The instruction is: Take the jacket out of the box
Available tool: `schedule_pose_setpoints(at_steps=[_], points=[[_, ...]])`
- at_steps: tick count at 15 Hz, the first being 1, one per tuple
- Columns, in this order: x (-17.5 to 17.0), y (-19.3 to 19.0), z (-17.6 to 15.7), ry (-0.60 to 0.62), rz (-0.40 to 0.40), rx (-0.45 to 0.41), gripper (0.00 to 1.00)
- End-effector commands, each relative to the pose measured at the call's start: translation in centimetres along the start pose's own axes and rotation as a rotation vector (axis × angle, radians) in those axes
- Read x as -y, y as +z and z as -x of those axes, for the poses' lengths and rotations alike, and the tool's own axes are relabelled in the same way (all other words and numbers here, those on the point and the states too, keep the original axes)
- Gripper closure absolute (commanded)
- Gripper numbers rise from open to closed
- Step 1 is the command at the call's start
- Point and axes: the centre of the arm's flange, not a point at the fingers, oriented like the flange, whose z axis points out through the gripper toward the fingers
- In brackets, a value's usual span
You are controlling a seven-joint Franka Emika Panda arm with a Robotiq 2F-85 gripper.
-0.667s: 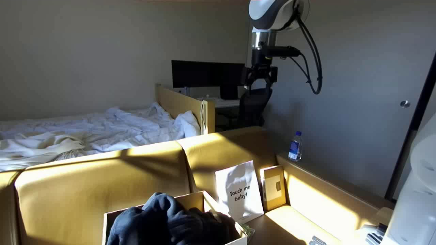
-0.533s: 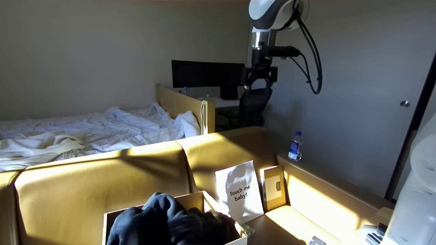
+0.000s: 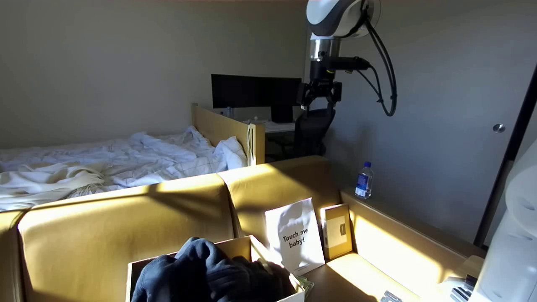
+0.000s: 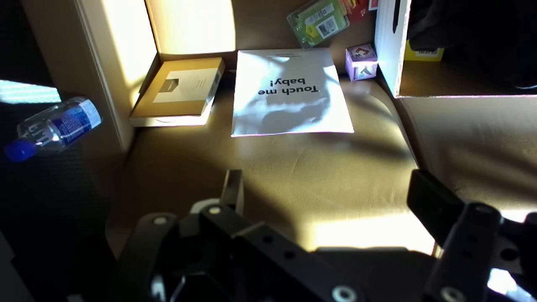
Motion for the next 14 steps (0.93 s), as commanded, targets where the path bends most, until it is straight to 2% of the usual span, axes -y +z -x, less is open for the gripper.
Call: schedule_pose_setpoints(at_steps=[1,9,10,14], points=[[0.0,0.0,0.0,0.0,0.0,0.0,0.0],[0.0,0.0,0.0,0.0,0.0,0.0,0.0],[0.6,0.9,0.6,-0.001,-0.008,0.011,0.0],[6.4,5.2,5.6,-0.114,-0.145,0.184,0.0]])
